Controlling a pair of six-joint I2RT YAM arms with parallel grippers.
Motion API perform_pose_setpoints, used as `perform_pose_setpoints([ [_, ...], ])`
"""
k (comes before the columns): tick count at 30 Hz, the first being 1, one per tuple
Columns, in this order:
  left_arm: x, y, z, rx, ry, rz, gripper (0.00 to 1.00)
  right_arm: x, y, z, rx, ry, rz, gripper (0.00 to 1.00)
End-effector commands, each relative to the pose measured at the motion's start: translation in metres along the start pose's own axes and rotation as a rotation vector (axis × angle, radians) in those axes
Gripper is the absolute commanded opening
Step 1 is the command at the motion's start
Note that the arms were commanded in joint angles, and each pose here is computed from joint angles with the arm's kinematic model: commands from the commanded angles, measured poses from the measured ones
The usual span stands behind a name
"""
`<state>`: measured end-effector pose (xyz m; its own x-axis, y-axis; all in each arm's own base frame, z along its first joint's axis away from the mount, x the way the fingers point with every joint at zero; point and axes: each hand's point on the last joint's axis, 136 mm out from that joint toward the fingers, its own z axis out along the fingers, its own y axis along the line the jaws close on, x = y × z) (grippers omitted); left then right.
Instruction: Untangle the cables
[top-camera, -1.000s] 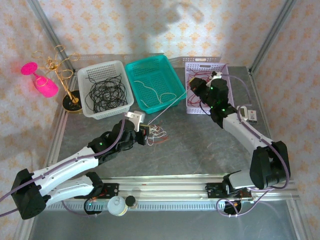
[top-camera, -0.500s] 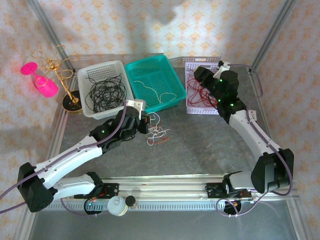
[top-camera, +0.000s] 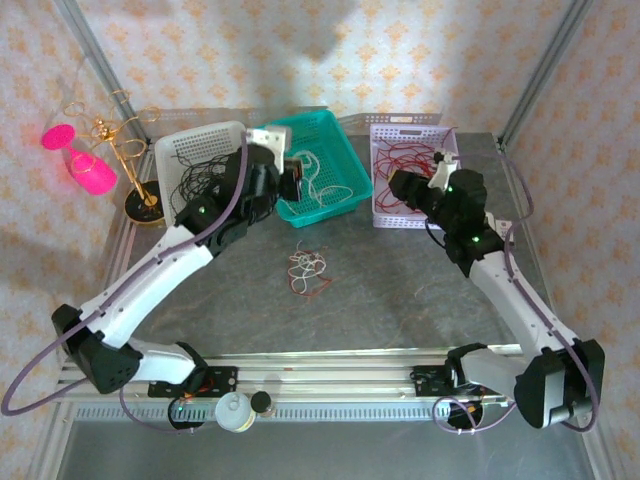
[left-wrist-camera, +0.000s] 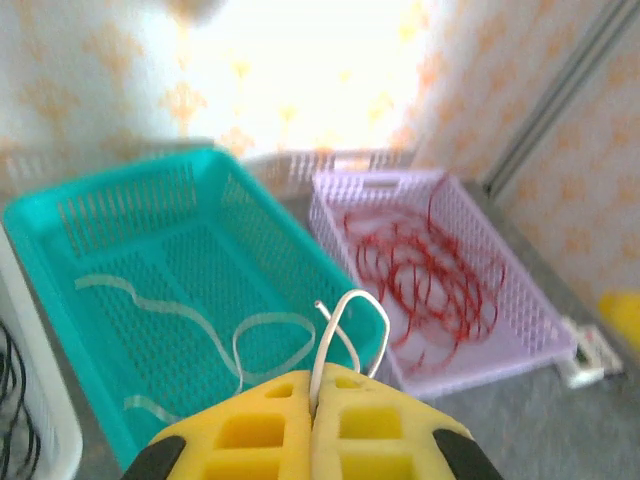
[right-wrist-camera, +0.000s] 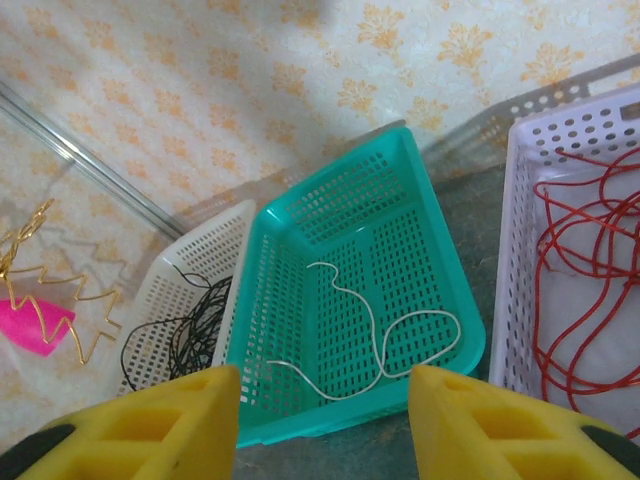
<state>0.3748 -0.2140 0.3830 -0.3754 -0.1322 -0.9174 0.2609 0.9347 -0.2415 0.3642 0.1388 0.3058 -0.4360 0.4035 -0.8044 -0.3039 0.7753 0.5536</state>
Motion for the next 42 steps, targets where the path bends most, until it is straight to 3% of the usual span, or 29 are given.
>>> perform_pose_setpoints([
  [1, -0.046, -0.007, -0.001, -0.005, -0.103, 0.036, 0.00, 0.000, 0.001, -0.015, 0.015, -0.013, -0.061, 0.49],
  [4, -0.071, -0.009, 0.010, -0.022, -0.177, 0.045, 0.00, 0.006, -0.003, -0.020, 0.027, -0.006, -0.064, 0.49],
  [9, -0.098, 0.018, 0.048, -0.127, -0.240, 0.028, 0.00, 0.025, -0.013, -0.021, 0.042, 0.029, 0.001, 0.49],
  [14, -0.095, 0.039, 0.108, -0.172, -0.195, 0.030, 0.00, 0.073, -0.016, -0.012, -0.028, 0.189, 0.088, 0.49],
  [20, -0.045, 0.085, 0.199, -0.223, -0.048, 0.004, 0.00, 0.097, -0.017, -0.019, -0.065, 0.232, 0.130, 0.49],
  [27, 0.059, 0.119, 0.260, -0.238, 0.144, -0.078, 0.00, 0.108, -0.023, -0.020, -0.046, 0.259, 0.141, 0.50],
  [35, 0.141, 0.134, 0.259, -0.252, 0.277, -0.122, 0.01, 0.154, -0.026, -0.009, -0.066, 0.375, 0.171, 0.50],
  [40, 0.137, 0.132, 0.233, -0.237, 0.241, -0.135, 0.32, 0.178, -0.012, 0.003, -0.095, 0.430, 0.090, 0.50],
  [42, 0.129, 0.129, 0.220, -0.229, 0.225, -0.139, 0.39, 0.184, -0.006, 0.007, -0.104, 0.444, 0.025, 0.50],
])
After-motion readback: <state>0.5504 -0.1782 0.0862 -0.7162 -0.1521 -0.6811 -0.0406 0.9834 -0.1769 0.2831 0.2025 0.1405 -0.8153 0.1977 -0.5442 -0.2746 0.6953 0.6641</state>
